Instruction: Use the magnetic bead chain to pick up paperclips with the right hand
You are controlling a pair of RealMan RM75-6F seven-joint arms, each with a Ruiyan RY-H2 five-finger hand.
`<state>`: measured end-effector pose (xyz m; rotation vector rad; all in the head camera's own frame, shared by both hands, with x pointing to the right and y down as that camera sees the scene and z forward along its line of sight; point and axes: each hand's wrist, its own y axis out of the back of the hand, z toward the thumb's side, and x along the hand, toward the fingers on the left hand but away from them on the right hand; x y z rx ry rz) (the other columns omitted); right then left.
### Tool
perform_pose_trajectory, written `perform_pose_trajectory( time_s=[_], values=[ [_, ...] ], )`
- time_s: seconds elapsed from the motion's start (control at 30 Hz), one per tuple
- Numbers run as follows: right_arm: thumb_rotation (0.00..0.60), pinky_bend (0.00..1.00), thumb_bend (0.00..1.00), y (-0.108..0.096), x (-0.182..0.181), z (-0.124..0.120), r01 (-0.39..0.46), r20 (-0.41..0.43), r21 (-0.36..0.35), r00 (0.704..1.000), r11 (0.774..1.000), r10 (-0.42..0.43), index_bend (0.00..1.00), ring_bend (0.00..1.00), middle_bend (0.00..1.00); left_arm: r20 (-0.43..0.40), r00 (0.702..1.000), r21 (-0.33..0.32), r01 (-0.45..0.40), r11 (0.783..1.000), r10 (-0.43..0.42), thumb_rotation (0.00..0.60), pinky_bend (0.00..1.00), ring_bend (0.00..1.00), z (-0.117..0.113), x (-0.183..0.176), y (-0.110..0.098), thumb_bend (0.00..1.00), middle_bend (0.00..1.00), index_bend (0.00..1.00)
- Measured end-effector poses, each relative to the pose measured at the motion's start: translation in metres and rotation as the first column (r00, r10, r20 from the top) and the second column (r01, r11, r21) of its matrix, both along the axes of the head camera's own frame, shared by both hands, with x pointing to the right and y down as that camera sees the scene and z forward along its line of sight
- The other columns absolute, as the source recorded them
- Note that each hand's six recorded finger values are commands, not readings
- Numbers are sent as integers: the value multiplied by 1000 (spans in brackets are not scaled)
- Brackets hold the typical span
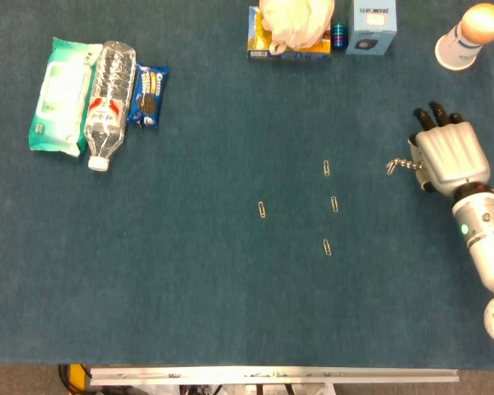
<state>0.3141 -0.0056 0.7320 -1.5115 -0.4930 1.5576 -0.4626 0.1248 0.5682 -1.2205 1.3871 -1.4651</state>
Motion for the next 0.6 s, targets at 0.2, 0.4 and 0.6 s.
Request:
perform_pose_trajectory(
  time_s=[0.2,0.4,0.6],
  values=[
    [600,230,360,9,-6,-4,36,26,2,999,999,-36,603,65,163,3,1000,-3,0,1000,0,600,678,450,1,0,0,0,452,610],
    [600,230,318,16,-8,1,65,31,-2,997,998,-65,537,60,163,3,1000,0,0,1000,0,600,678,450,0,0,0,0,452,608],
    [600,228,45,23,-5,5,82,34,-8,996,997,-82,226,54,162,-1,1000,3,3,1000,-3,600,678,450,0,0,0,0,452,607]
  ],
)
